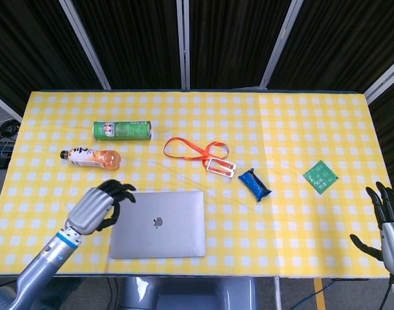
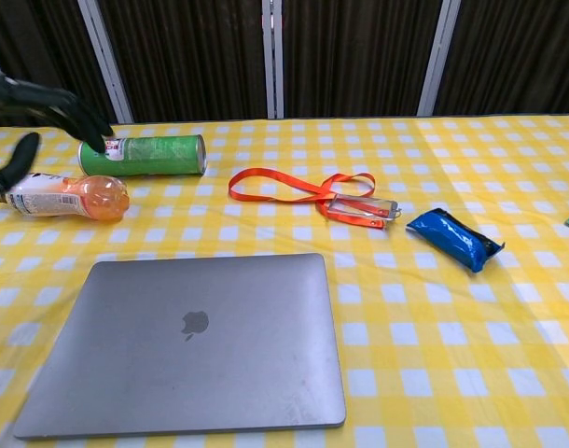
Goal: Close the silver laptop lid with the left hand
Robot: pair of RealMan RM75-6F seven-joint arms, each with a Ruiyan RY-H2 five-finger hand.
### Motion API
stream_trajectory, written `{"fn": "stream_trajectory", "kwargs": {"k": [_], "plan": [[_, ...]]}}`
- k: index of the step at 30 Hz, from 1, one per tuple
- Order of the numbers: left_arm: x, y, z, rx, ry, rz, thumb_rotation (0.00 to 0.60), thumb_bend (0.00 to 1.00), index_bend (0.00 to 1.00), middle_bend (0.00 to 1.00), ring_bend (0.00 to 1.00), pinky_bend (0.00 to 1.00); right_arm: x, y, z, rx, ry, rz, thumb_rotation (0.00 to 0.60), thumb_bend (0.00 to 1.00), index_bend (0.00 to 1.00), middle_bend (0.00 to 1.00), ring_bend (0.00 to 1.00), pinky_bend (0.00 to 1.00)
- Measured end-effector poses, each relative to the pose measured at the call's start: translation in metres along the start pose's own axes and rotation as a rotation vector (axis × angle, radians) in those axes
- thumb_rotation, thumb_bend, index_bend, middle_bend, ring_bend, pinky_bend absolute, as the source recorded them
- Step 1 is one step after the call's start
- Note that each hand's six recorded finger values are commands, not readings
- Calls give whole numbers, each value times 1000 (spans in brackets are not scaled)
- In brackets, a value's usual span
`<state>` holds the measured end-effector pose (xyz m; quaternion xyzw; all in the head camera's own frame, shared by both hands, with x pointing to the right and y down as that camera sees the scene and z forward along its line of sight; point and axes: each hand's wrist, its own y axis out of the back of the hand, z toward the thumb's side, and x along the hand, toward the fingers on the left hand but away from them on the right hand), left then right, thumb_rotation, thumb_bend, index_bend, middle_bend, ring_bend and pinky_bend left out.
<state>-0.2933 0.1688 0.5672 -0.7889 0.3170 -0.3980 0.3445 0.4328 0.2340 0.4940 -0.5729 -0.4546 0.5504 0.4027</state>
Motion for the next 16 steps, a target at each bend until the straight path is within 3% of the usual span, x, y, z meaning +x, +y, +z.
{"fn": "stream_trajectory", "kwargs": {"k": [4,8,11,16], "plan": [[-34,28,-26,98,157,133,600,0,0,0,0,0,1,1,0,-4,0,0,600,0,21,0,0,0],[-74,43,-48,198,329,215,600,0,0,0,0,0,2,2,0,-4,0,0,600,0,22,0,0,0],[-99,44,-59,211,418,226,600,0,0,0,0,0,3,2,2,-2,5,3,600,0,22,0,0,0],[-116,42,-71,183,458,206,600,0,0,0,0,0,3,3,3,1,5,-2,600,0,22,0,0,0]]}}
